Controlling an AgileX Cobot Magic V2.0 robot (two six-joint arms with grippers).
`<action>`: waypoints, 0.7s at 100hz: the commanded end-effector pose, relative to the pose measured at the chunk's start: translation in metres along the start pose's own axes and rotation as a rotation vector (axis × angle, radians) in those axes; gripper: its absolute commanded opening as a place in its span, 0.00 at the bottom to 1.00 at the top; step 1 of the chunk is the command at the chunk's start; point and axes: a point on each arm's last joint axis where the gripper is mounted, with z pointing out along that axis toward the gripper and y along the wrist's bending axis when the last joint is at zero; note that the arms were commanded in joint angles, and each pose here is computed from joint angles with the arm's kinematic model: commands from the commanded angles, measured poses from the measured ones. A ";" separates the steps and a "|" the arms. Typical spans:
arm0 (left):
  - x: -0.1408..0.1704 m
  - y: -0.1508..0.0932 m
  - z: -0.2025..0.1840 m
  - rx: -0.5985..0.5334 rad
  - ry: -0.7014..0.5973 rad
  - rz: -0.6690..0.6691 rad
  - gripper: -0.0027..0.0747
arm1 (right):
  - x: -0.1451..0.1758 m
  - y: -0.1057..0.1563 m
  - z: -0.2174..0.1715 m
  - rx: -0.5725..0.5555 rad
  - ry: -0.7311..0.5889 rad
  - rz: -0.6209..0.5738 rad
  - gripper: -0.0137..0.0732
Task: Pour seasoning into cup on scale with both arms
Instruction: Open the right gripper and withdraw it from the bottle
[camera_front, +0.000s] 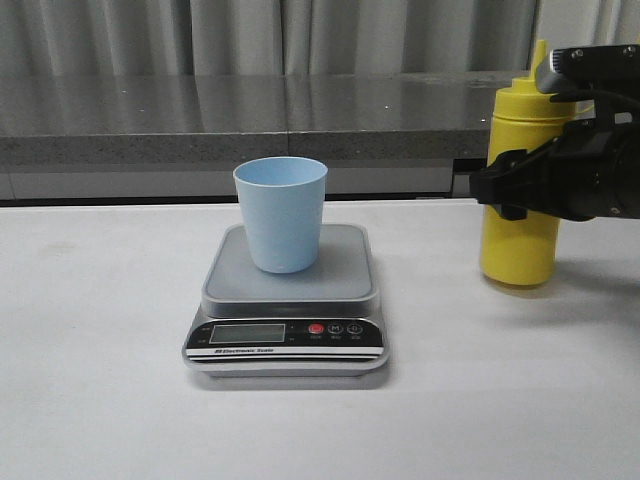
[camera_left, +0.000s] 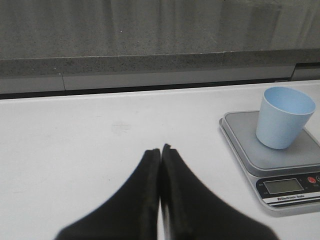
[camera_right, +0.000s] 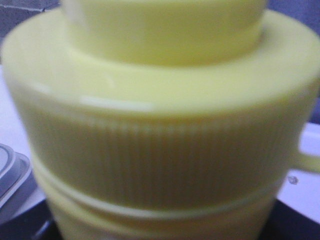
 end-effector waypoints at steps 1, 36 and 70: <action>-0.014 0.000 -0.002 -0.001 -0.089 -0.024 0.01 | -0.025 0.000 -0.001 -0.005 -0.152 0.006 0.12; -0.014 0.000 -0.002 -0.001 -0.089 -0.024 0.01 | -0.024 0.000 -0.001 -0.005 -0.146 0.007 0.80; -0.014 0.000 -0.002 -0.001 -0.089 -0.024 0.01 | -0.024 0.000 -0.004 -0.005 -0.145 0.007 0.90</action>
